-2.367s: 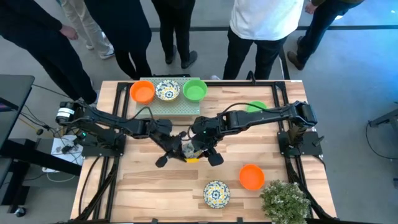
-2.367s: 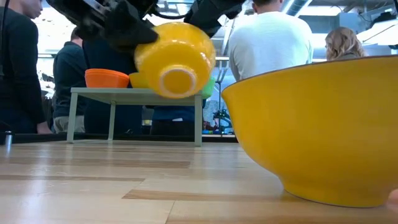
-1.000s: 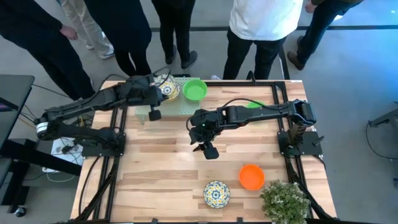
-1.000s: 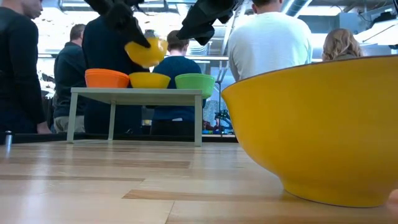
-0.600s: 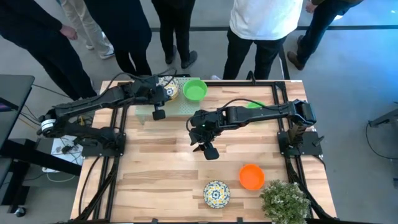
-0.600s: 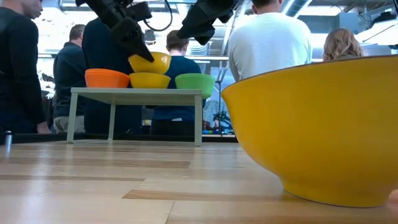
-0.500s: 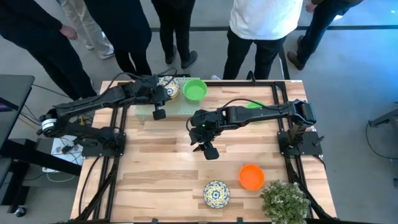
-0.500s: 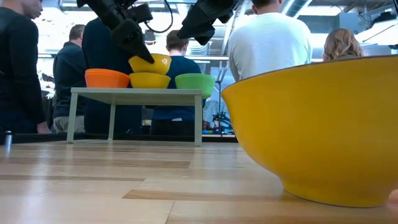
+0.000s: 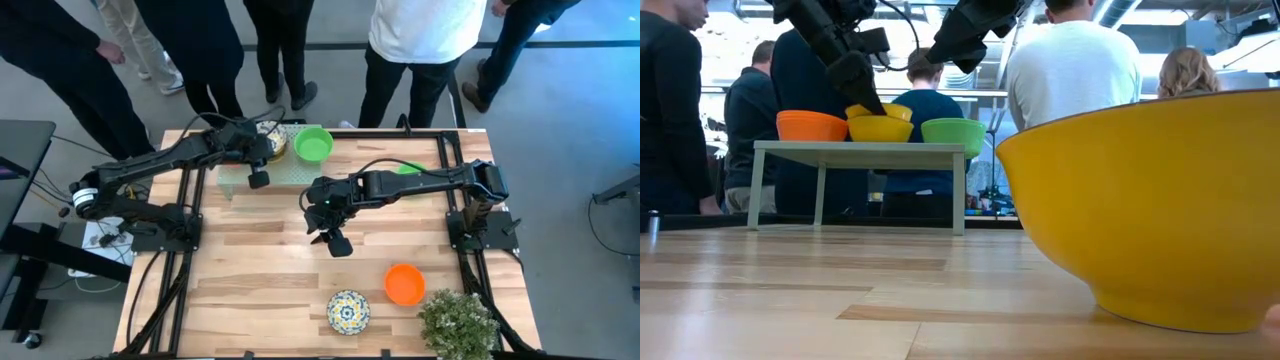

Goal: Pick & Place Mini bowls
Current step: Stack the white patterned bowl on top of the other white patterned bowl on the shelf

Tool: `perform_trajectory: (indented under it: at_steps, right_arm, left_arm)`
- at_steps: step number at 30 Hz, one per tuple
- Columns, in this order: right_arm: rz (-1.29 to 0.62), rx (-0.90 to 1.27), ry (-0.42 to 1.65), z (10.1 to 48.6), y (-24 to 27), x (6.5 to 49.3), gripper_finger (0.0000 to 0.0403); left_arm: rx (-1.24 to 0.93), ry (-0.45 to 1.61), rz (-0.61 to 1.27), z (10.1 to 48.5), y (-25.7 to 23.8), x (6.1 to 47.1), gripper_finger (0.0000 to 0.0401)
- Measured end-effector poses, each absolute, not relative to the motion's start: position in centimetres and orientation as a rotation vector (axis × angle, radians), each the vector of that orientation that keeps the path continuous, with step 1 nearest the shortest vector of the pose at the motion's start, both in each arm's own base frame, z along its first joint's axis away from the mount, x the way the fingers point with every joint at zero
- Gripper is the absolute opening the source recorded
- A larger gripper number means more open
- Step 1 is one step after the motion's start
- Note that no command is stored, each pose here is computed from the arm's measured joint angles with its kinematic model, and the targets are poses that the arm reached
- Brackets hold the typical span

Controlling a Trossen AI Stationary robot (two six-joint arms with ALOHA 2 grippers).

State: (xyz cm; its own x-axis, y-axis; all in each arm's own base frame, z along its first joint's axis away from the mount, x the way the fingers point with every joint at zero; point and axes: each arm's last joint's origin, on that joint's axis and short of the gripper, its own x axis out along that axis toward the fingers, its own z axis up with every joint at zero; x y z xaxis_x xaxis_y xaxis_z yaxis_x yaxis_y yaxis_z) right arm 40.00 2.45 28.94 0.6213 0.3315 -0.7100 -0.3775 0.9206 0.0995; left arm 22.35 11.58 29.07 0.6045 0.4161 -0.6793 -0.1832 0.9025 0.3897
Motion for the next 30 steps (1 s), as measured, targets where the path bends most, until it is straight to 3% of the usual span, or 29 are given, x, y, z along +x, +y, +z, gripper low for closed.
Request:
perform_trajectory:
  at_steps: [17, 30]
  right_arm:
    - [0.41, -0.063, 0.804, 28.93, 2.46, 39.99, 0.0132]
    - [0.41, -0.063, 0.805, 28.93, 2.46, 39.98, 0.0131]
  left_arm:
    - [0.266, 0.837, 0.268, 28.98, 11.18, 22.47, 0.0029]
    - [0.275, 0.835, 0.286, 29.05, 11.25, 22.49, 0.0078]
